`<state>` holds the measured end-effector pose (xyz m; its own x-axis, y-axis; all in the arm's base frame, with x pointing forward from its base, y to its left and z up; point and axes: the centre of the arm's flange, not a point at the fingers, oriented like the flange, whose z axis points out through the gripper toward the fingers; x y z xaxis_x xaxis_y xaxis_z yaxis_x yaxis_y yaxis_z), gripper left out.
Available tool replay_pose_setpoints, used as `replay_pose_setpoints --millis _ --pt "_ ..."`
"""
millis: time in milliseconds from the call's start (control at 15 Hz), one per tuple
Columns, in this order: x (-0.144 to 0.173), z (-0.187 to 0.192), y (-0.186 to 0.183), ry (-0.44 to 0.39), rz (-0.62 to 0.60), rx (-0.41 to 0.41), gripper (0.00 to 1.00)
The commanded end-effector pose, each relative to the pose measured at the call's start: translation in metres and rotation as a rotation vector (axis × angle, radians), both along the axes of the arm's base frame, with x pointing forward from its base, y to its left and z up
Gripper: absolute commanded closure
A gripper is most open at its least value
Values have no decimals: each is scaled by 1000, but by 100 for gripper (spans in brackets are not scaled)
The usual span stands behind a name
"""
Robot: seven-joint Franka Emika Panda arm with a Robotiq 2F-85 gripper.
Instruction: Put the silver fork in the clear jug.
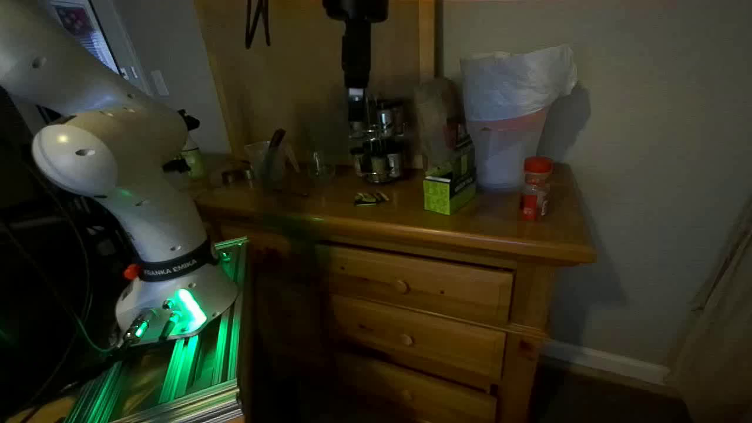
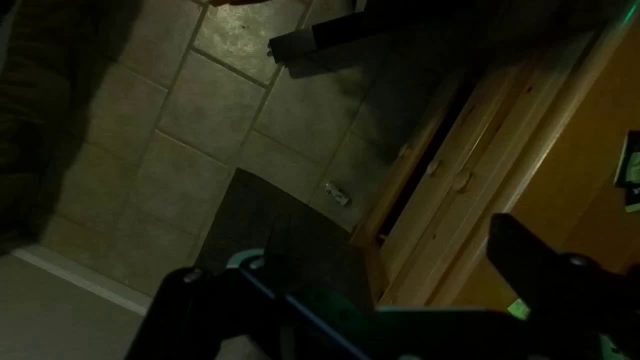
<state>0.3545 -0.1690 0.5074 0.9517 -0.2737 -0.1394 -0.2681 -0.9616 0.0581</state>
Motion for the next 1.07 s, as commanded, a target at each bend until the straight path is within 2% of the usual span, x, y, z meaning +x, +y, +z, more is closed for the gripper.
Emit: replay_pose_setpoints --millis 0,400,467,667,1000 --pt "0 0 0 0 0 0 0" --pt "0 0 0 0 0 0 0" --pt "-3 0 6 1 49 -23 0" --pt "-10 -1 30 18 231 -2 0" --pt "-21 1 96 53 500 22 0"
